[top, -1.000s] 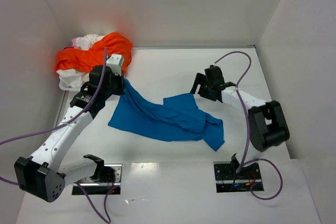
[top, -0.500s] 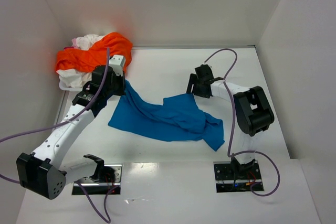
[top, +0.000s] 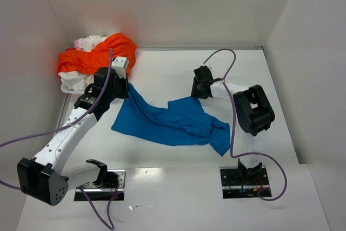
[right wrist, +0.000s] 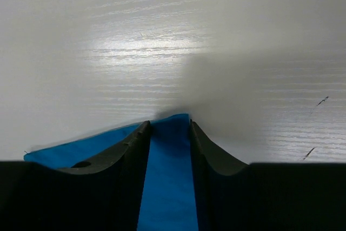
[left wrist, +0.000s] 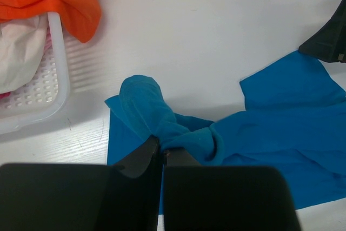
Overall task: Fold and stack the t-shirts
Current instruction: Flatten out the tshirt
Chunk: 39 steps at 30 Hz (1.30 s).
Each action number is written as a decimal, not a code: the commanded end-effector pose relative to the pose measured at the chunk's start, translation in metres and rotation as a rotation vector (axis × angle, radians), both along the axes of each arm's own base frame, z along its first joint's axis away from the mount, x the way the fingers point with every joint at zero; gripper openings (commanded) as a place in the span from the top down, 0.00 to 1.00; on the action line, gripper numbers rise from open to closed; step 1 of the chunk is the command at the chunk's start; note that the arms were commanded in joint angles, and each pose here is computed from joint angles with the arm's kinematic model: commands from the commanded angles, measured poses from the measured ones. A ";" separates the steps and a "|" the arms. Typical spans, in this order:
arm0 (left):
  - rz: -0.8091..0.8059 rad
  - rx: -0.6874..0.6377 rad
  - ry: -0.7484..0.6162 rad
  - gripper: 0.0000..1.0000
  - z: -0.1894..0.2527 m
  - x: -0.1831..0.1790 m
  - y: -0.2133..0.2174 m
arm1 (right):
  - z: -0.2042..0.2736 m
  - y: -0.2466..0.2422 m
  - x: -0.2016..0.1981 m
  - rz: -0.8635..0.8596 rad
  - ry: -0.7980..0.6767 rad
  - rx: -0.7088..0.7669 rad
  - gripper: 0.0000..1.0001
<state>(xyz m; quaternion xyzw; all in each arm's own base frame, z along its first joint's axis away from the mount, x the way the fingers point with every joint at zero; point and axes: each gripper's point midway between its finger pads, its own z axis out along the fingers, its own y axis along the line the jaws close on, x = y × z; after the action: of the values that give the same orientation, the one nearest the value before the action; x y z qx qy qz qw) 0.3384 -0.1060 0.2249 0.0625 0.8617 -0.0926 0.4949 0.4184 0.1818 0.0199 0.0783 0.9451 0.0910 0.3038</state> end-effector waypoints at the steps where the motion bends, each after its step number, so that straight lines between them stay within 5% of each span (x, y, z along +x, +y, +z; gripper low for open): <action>1: -0.005 -0.014 -0.030 1.00 0.007 0.005 -0.001 | -0.007 0.001 -0.002 0.002 0.023 -0.027 0.59; 8: -0.005 -0.014 -0.030 1.00 0.007 0.005 -0.001 | 0.001 -0.007 -0.012 -0.009 0.022 -0.044 0.34; 14: -0.013 -0.018 -0.029 1.00 0.007 0.004 -0.003 | -0.007 -0.002 -0.015 0.011 0.037 -0.020 0.38; 18: -0.013 -0.018 -0.029 1.00 0.007 0.004 -0.003 | -0.026 0.003 -0.022 0.031 0.088 -0.026 0.51; 25: -0.013 -0.018 -0.029 1.00 0.007 0.004 -0.003 | -0.034 0.002 -0.024 0.007 0.101 -0.044 0.99; 28: -0.005 -0.011 -0.022 1.00 0.004 0.006 -0.002 | -0.021 0.000 -0.018 -0.015 0.077 -0.049 1.00; 32: 0.038 -0.013 -0.053 1.00 0.018 0.013 0.010 | 0.052 0.004 0.007 -0.043 -0.065 -0.019 1.00; 39: 0.056 -0.048 -0.225 1.00 0.115 0.026 0.022 | 0.280 -0.025 0.042 -0.113 -0.486 0.129 1.00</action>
<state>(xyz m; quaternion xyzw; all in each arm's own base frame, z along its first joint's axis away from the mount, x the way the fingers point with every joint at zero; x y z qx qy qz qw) 0.3533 -0.0846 0.2609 0.0337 0.8545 -0.0795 0.5122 0.4446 0.1812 0.1406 0.1030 0.9148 0.1100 0.3747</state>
